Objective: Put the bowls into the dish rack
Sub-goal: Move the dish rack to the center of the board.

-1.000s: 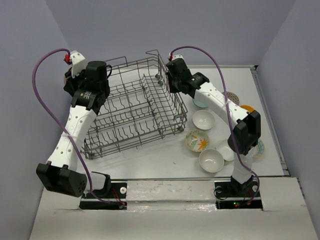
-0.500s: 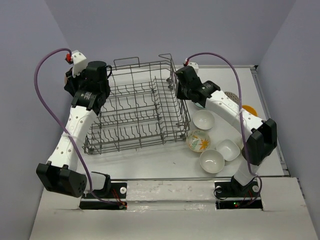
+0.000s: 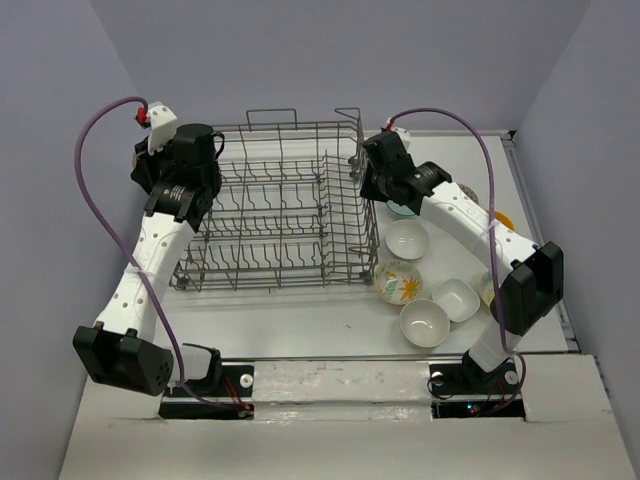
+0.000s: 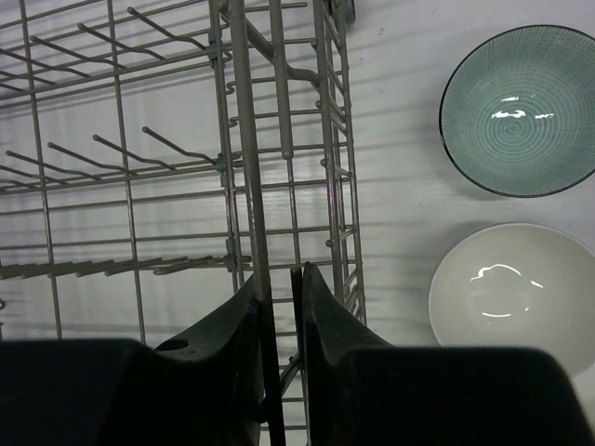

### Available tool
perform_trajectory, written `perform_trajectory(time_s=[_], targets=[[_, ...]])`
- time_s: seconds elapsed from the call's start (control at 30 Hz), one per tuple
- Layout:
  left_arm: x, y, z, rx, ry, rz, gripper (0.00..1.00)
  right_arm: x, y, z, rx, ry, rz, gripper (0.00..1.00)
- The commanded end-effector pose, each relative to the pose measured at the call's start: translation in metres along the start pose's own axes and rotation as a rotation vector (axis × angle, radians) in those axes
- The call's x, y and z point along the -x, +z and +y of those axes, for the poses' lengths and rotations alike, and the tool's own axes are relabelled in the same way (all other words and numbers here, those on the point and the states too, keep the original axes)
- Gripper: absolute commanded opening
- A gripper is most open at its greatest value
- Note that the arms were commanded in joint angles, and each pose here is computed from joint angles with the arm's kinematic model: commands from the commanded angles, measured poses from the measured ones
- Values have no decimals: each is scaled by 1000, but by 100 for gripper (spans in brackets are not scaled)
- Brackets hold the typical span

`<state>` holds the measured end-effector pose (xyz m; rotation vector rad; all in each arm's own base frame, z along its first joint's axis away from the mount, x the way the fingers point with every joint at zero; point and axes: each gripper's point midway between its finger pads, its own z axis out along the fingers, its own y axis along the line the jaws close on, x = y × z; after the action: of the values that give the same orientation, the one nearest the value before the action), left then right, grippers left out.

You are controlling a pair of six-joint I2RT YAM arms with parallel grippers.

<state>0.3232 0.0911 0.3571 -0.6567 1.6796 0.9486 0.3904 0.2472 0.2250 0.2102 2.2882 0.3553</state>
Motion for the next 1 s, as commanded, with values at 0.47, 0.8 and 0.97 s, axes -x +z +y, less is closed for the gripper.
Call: perform_trajectory(time_s=[0.47,0.8,0.97], targets=[[33,-2,4,98,-41,-63,0,45,-49,62,289,87,-53,53],[38,-3,5,122,-38,-66,0,61,-74,52,263,89,-113,66],[45,-4,5,138,-45,-74,0,75,-95,46,255,90,-166,71]])
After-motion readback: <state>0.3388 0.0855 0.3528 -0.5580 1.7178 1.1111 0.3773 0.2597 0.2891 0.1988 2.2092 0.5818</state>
